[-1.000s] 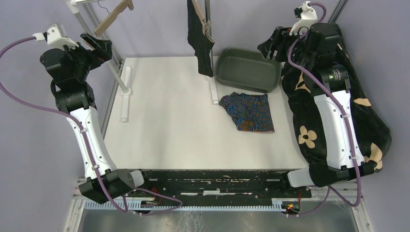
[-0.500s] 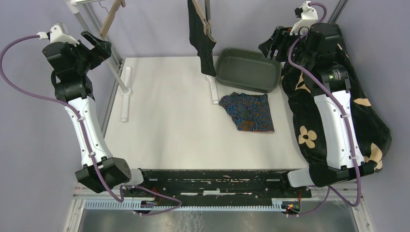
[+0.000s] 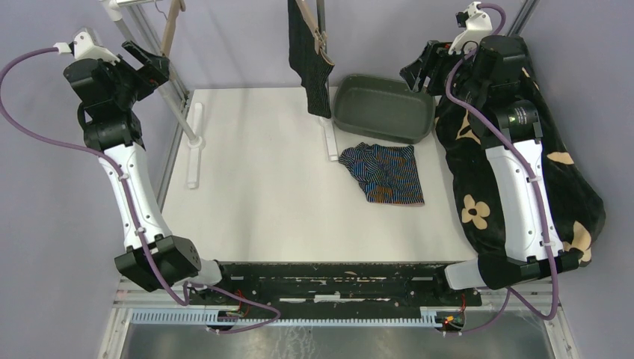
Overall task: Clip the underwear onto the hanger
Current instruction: Pick up the hanger from the clothesline.
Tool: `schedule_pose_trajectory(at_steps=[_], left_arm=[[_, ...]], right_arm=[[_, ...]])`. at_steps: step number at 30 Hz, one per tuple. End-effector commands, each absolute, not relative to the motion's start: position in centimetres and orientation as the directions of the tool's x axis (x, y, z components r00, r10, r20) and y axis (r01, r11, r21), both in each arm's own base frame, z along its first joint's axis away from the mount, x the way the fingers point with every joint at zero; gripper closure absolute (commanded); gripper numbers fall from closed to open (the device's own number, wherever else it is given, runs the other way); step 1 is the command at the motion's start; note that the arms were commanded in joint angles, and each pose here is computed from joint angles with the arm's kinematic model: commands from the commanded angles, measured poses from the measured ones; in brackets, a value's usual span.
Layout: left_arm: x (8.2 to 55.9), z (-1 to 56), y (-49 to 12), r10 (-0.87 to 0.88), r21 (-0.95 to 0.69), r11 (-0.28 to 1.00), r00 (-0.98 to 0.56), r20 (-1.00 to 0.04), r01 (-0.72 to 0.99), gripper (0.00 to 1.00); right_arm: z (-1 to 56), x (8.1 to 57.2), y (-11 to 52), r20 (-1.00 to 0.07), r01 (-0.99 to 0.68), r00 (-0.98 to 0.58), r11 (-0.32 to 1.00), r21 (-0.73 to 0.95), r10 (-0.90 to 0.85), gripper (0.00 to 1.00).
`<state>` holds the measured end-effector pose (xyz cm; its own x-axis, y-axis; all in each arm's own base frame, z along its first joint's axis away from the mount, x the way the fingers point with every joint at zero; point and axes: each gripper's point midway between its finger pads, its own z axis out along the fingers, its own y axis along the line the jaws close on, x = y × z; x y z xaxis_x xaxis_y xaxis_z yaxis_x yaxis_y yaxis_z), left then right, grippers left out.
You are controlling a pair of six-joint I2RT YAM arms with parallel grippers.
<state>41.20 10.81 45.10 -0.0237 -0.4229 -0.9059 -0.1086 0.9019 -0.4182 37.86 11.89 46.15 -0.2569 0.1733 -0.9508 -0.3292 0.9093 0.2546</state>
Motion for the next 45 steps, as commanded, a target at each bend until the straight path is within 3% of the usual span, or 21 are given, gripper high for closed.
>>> schedule_pose_trajectory(at_steps=[1, 6, 13, 24, 31, 39, 43, 45], left_arm=[[41.3, 48.5, 10.6, -0.418, -0.422, 0.906, 0.069, -0.906, -0.045, 0.01], [41.7, 48.7, 10.3, -0.42, -0.422, 0.907, 0.08, -0.904, -0.01, 0.02], [42.6, 48.4, 9.2, -0.451, -0.448, 0.892, 0.043, -0.891, 0.062, 0.13], [42.0, 48.6, 8.5, -0.443, -0.438, 0.894, 0.05, -0.895, 0.093, 0.14], [42.4, 48.6, 8.3, -0.453, -0.447, 0.888, 0.031, -0.891, 0.109, 0.36], [42.3, 48.7, 7.9, -0.451, -0.445, 0.887, 0.023, -0.892, 0.124, 0.27], [42.3, 48.7, 7.9, -0.45, -0.444, 0.888, 0.024, -0.893, 0.122, 0.29], [42.4, 48.6, 8.0, -0.452, -0.446, 0.887, 0.027, -0.892, 0.115, 0.34]], right_arm=[[48.1, 38.0, 11.3, -0.967, -0.327, -0.182, 0.916, 0.231, 0.179, 0.29], [47.9, 38.2, 11.3, -0.966, -0.325, -0.186, 0.917, 0.231, 0.178, 0.3], [47.8, 38.3, 11.1, -0.966, -0.319, -0.187, 0.919, 0.232, 0.179, 0.3], [47.9, 38.1, 11.1, -0.966, -0.321, -0.184, 0.918, 0.233, 0.181, 0.3], [48.0, 38.0, 10.9, -0.967, -0.317, -0.18, 0.92, 0.231, 0.18, 0.29], [48.1, 37.9, 10.9, -0.967, -0.318, -0.179, 0.919, 0.231, 0.181, 0.29], [48.1, 37.9, 10.9, -0.967, -0.318, -0.18, 0.92, 0.231, 0.181, 0.3], [48.1, 37.9, 10.8, -0.967, -0.316, -0.18, 0.92, 0.231, 0.181, 0.29]])
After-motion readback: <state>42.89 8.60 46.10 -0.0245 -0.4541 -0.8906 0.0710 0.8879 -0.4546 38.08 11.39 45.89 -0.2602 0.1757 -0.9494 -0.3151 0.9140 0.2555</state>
